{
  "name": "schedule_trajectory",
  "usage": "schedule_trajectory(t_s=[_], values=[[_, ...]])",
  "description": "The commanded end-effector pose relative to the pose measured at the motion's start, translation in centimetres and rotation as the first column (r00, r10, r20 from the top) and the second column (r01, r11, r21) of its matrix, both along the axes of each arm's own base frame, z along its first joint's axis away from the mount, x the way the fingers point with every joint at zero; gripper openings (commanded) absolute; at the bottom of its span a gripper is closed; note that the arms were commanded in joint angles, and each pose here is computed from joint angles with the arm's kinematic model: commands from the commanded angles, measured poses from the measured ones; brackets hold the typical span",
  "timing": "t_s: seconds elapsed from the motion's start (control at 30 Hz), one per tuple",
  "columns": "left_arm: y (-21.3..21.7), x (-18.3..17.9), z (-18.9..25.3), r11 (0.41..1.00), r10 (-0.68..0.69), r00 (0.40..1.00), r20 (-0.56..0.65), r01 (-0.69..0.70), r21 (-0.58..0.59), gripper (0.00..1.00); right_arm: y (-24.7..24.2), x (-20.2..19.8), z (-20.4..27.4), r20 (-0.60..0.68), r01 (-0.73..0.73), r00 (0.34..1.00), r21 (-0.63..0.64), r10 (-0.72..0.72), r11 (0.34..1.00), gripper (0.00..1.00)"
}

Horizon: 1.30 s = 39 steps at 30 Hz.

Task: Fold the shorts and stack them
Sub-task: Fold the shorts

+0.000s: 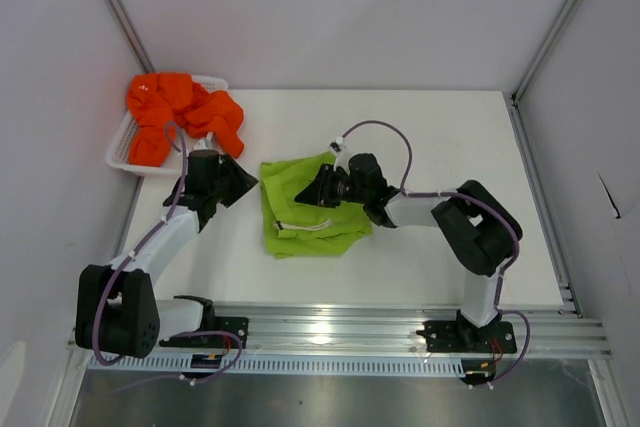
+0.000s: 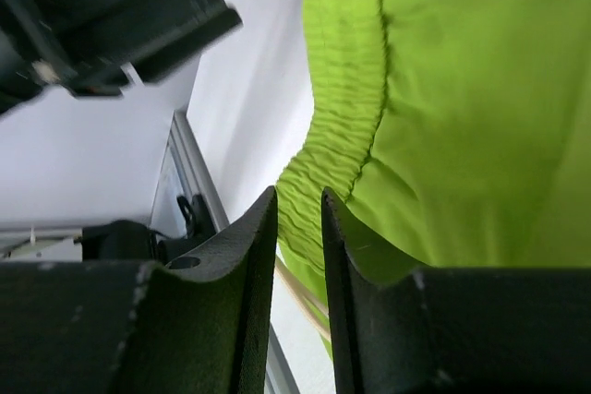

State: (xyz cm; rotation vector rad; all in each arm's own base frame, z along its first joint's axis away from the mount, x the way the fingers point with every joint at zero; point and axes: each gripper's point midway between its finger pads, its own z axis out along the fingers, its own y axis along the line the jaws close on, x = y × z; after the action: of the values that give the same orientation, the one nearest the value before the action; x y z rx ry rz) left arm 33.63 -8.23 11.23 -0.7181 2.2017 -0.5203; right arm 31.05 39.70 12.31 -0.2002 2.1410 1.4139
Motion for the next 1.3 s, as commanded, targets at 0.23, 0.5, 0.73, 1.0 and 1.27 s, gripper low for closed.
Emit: schedule_trajectory(t_s=[0.23,0.5,0.73,1.0,1.27], values=[[-5.6,3.2,2.2,0.975,-0.199,0.974,0.105,0.207,-0.077,0.48,4.6,-5.2,-3.7,-0.056,-0.161,0.984,0.102,0.167,0.982,0.27],[-7.8,4.6,-3.0,0.962,-0.253,0.967,0.007,0.253,-0.105,0.44,3.5,-4.9,-11.8,-0.097,-0.075,0.993,-0.128,0.063,0.989,0.25],[-7.2,6.2,-6.4,0.977,-0.209,0.975,-0.074,0.204,-0.066,0.39,3.2,-4.4,-11.4,-0.038,-0.038,0.999,-0.202,0.031,0.979,0.24],[-7.4,7.2,-7.8,0.976,-0.213,0.972,-0.095,0.209,-0.055,0.36,3.1,-2.8,-4.0,0.100,0.001,0.995,-0.211,0.021,0.978,0.39],[-7.7,9.8,-3.9,0.964,-0.263,0.964,-0.041,0.264,0.026,0.37,-5.1,3.8,3.4,0.175,0.200,0.971,-0.217,-0.163,0.955,0.71]])
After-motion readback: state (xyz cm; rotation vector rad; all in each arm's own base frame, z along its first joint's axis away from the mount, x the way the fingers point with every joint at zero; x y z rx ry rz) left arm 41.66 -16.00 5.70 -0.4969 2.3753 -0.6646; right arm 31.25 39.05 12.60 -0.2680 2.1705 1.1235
